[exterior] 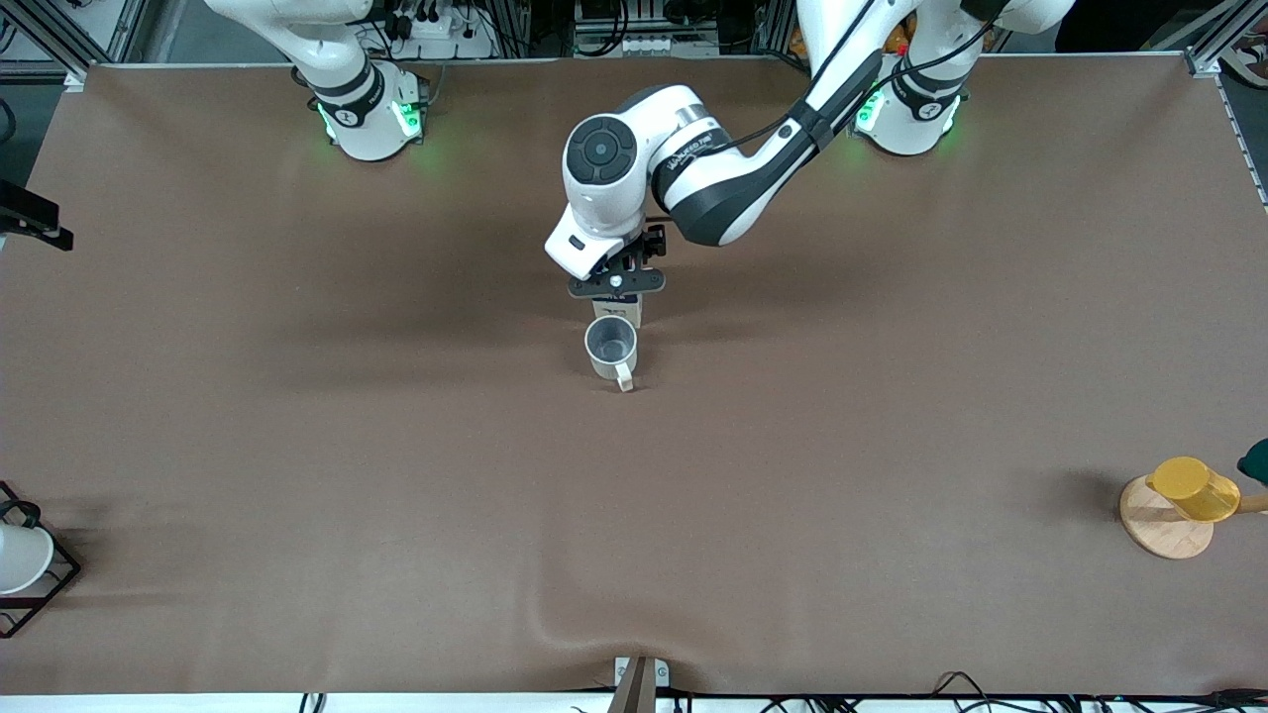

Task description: Place milk next to cup

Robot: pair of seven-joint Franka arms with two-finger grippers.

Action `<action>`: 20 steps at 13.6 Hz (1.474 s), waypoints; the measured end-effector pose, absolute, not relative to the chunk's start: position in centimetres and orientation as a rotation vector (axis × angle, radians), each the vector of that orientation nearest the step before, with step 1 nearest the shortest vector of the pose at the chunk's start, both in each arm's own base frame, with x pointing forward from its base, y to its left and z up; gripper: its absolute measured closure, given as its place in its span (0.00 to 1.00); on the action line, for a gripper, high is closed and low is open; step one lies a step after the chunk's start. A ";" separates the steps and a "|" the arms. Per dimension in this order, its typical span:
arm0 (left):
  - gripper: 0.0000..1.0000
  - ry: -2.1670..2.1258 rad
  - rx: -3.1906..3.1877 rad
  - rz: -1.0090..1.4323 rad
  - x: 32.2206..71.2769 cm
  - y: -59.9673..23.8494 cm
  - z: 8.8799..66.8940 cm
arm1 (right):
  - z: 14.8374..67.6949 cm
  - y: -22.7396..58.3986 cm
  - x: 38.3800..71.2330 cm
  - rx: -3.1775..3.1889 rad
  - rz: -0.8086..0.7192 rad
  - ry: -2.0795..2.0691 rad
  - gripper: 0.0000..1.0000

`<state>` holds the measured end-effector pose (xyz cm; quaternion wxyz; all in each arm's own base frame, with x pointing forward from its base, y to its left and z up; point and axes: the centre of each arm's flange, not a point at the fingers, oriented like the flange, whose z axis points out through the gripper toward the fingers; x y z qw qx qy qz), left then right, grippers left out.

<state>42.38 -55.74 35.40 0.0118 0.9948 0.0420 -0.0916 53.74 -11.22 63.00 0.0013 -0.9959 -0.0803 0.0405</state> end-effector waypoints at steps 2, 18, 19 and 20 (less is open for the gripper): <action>0.00 0.140 3.085 -0.257 43.0 -55.7 36.8 | 63.3 -11.0 54.2 -3.096 0.060 -0.268 0.00; 0.00 0.532 3.047 0.181 58.1 -19.6 62.5 | 63.6 -6.4 55.1 -3.161 0.041 0.163 0.00; 0.00 0.506 3.063 0.179 58.4 -17.5 62.9 | 63.6 -6.4 55.1 -3.161 0.041 0.168 0.00; 0.00 0.497 3.077 0.165 58.6 -15.6 63.0 | 63.6 -6.4 55.1 -3.160 0.040 0.169 0.00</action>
